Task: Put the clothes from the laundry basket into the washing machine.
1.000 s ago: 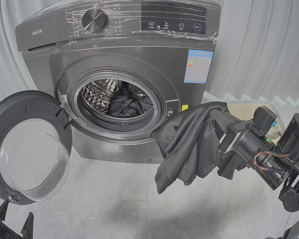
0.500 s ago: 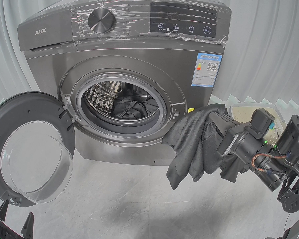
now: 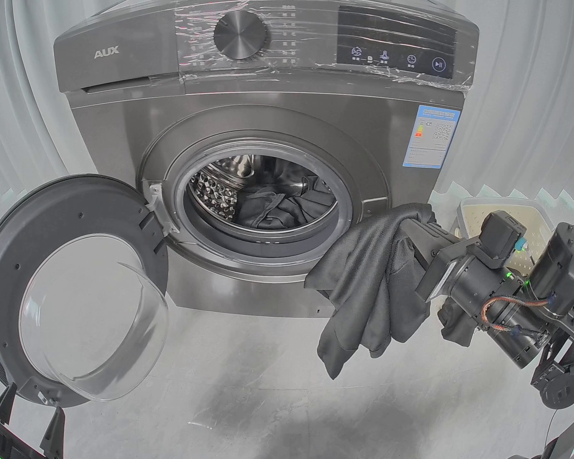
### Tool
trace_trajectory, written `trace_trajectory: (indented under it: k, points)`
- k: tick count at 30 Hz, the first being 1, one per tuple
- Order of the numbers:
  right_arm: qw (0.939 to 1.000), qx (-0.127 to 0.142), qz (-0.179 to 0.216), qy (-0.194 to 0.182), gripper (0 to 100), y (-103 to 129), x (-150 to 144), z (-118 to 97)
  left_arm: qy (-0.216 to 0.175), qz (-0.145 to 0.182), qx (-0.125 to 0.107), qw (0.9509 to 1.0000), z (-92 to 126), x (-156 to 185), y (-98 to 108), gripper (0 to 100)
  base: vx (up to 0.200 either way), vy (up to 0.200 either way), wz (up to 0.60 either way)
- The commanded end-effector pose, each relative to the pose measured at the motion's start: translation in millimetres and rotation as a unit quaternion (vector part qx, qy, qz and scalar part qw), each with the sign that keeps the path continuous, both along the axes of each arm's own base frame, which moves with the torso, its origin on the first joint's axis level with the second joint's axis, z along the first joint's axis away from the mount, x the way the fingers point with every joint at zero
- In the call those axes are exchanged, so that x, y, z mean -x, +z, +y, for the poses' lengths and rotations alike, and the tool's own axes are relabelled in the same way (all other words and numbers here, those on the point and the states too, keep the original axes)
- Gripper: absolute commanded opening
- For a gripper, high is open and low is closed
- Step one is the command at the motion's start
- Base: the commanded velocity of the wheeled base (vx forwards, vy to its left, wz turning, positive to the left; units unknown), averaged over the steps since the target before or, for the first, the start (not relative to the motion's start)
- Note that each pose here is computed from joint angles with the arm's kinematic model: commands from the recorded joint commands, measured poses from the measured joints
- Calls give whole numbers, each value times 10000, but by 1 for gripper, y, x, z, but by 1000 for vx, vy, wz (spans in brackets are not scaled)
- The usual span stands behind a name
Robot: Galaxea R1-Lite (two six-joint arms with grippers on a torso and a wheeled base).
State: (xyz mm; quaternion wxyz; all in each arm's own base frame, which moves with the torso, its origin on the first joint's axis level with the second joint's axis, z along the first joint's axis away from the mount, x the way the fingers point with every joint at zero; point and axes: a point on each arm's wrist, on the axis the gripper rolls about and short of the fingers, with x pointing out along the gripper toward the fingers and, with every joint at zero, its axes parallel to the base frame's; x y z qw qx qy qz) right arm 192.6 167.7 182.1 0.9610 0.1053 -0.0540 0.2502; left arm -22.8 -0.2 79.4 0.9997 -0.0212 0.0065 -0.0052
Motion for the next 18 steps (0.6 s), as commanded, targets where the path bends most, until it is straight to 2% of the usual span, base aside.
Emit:
trace_trajectory:
  k: [1,13,18]
  points:
    - [10000,24,25,9,0,-2,0,1,0,-33,3,10000,0,1,-3,100,0,0,0]
    - [9997,147,177,95,0,-12,1,5,-1,-41,-20,10000,0,1,-3,100,0,0,0]
    - [9996,198,165,135,0,-12,3,6,-2,-35,-150,9999,0,0,-4,100,0,0,0]
